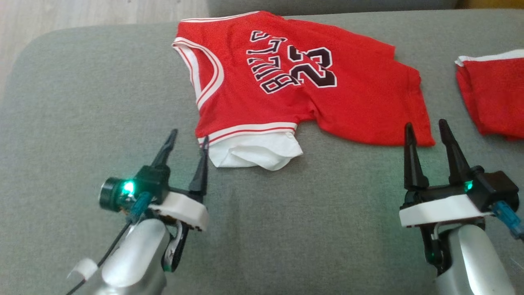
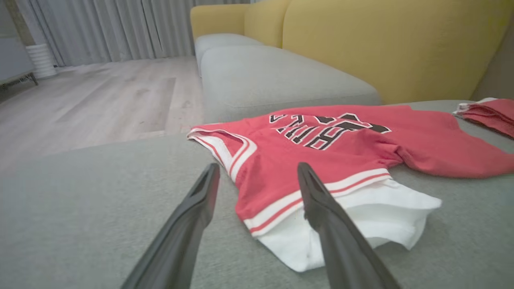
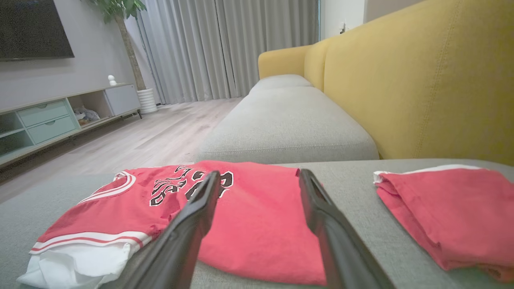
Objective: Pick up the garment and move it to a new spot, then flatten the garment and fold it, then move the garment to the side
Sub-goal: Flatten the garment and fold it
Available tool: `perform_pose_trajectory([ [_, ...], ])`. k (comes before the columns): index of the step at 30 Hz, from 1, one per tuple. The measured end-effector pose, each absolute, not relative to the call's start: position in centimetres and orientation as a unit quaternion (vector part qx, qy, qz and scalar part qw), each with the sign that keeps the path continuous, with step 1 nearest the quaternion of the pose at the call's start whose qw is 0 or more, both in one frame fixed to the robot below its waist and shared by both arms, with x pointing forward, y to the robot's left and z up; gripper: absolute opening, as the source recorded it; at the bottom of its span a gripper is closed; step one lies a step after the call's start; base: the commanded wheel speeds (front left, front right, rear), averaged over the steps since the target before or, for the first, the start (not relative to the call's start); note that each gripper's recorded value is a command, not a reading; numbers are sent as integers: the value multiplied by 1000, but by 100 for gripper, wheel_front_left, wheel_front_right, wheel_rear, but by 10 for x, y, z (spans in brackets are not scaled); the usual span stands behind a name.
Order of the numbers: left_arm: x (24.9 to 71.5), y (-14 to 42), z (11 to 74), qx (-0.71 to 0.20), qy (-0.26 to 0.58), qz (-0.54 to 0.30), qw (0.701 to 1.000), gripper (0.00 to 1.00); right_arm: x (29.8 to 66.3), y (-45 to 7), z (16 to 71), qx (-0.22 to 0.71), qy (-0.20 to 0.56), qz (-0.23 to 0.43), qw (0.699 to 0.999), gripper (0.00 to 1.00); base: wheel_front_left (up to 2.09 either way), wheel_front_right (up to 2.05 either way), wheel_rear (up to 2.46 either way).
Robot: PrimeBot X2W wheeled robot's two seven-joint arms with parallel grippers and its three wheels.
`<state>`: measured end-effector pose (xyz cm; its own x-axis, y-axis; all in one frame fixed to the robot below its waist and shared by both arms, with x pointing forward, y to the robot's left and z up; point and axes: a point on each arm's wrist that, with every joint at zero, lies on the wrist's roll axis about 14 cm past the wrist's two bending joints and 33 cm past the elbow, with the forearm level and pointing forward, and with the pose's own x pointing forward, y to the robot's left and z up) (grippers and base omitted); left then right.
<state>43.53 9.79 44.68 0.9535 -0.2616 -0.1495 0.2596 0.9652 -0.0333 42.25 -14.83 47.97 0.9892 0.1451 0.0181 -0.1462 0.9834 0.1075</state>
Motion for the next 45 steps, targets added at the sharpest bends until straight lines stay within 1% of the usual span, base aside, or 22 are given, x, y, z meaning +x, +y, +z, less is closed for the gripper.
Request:
perform_pose_trajectory([
  [3, 434, 77, 439, -2, 99, -174, 980, 100, 420, -151, 477, 53, -1, 70, 996, 100, 0, 0, 0],
  [6, 428, 58, 421, 15, 141, -221, 965, 100, 418, -155, 473, 53, 5, 64, 997, 100, 0, 0, 0],
  [9, 425, 46, 406, 27, 175, -247, 953, 100, 417, -162, 469, 52, 11, 54, 997, 100, 0, 0, 0],
  [15, 436, 40, 389, 48, 213, -255, 942, 100, 413, -177, 460, 54, 22, 32, 998, 100, 0, 0, 0],
  [19, 442, 36, 384, 57, 217, -257, 940, 100, 411, -184, 457, 54, 28, 21, 998, 100, 0, 0, 0],
  [20, 443, 35, 383, 59, 218, -258, 939, 82, 411, -185, 457, 54, 28, 20, 998, 100, 0, 0, 0],
  [21, 444, 34, 383, 60, 218, -260, 939, 43, 411, -186, 457, 56, 28, 18, 998, 100, 0, 0, 0],
  [22, 443, 33, 382, 62, 220, -263, 937, 0, 411, -187, 457, 57, 28, 16, 998, 100, 0, 0, 0],
  [27, 441, 30, 389, 67, 211, -272, 936, 0, 411, -188, 459, 58, 24, 15, 998, 100, 0, 0, 0],
  [34, 433, 26, 422, 72, 164, -285, 942, 0, 411, -182, 469, 61, 12, 24, 998, 100, 0, 0, 0],
  [44, 372, 27, 423, 91, 192, -311, 926, 0, 415, -156, 480, 67, 0, 59, 996, 100, 0, 0, 0],
  [45, 368, 29, 422, 92, 198, -310, 925, 3, 415, -153, 480, 68, -1, 63, 996, 100, 0, 0, 0],
])
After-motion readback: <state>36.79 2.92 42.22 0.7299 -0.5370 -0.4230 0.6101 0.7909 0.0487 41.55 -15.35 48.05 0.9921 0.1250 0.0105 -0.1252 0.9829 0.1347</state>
